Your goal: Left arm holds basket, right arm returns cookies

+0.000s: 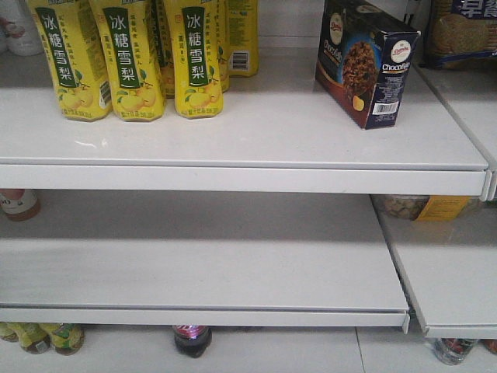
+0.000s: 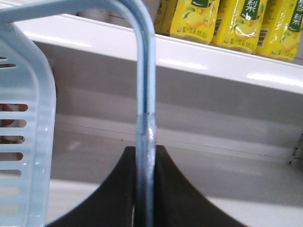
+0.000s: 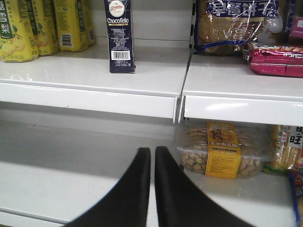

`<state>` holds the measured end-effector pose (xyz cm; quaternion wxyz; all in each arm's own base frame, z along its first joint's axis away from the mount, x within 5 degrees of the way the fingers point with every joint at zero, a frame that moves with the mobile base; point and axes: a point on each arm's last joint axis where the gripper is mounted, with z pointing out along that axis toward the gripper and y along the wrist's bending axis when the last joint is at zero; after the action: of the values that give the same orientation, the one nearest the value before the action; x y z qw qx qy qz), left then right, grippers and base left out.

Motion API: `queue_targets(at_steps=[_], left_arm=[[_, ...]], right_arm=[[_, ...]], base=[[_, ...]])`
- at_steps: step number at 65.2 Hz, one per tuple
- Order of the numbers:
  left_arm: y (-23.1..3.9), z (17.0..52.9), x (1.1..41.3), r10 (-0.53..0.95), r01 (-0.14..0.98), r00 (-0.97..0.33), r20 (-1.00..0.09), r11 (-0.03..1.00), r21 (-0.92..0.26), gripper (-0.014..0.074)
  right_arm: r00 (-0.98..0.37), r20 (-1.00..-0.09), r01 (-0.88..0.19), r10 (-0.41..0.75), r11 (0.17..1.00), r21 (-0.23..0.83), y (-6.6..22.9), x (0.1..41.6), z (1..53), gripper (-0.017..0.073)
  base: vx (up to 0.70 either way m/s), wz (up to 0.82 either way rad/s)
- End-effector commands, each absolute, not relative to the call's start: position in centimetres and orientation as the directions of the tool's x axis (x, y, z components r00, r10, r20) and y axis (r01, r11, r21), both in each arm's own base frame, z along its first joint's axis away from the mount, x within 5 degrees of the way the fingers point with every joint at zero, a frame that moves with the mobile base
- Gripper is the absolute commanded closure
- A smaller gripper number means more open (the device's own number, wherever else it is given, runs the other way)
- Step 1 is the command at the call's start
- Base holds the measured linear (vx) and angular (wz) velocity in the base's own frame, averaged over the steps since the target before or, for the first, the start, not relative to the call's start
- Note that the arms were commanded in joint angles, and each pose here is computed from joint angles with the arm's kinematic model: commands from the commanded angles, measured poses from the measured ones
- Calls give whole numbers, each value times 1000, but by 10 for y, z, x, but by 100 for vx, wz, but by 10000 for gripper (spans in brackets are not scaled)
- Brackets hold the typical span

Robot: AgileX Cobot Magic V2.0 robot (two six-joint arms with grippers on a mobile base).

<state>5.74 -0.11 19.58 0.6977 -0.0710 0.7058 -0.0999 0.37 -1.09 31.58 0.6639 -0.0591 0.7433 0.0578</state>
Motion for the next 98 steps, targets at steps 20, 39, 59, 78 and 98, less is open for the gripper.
queue_targets(at_steps=[20, 39, 59, 78, 98], left_arm=[[-7, 220, 53, -218, 136, 136, -967, 970, -199, 594], [-5, 221, 53, -121, 110, 162, -979, 988, -104, 594], [-5, 206, 55, -4, 83, 28, -1000, 997, -2, 594], [-5, 205, 55, -8, 84, 19, -1000, 996, -6, 594], [-4, 205, 55, -97, 82, 20, -995, 992, -95, 594]], right_arm=[[-38, -999, -167, -7, 986, 0, -10, 4, 328, 570], [-38, -999, -167, -7, 986, 0, -10, 4, 328, 570], [-38, -999, -167, -7, 986, 0, -10, 4, 328, 570], [-38, -999, -167, -7, 986, 0, -10, 4, 328, 570], [-38, -999, -167, -7, 986, 0, -10, 4, 328, 570]], base=[[0, 0], [0, 0], [0, 0], [0, 0], [0, 0]])
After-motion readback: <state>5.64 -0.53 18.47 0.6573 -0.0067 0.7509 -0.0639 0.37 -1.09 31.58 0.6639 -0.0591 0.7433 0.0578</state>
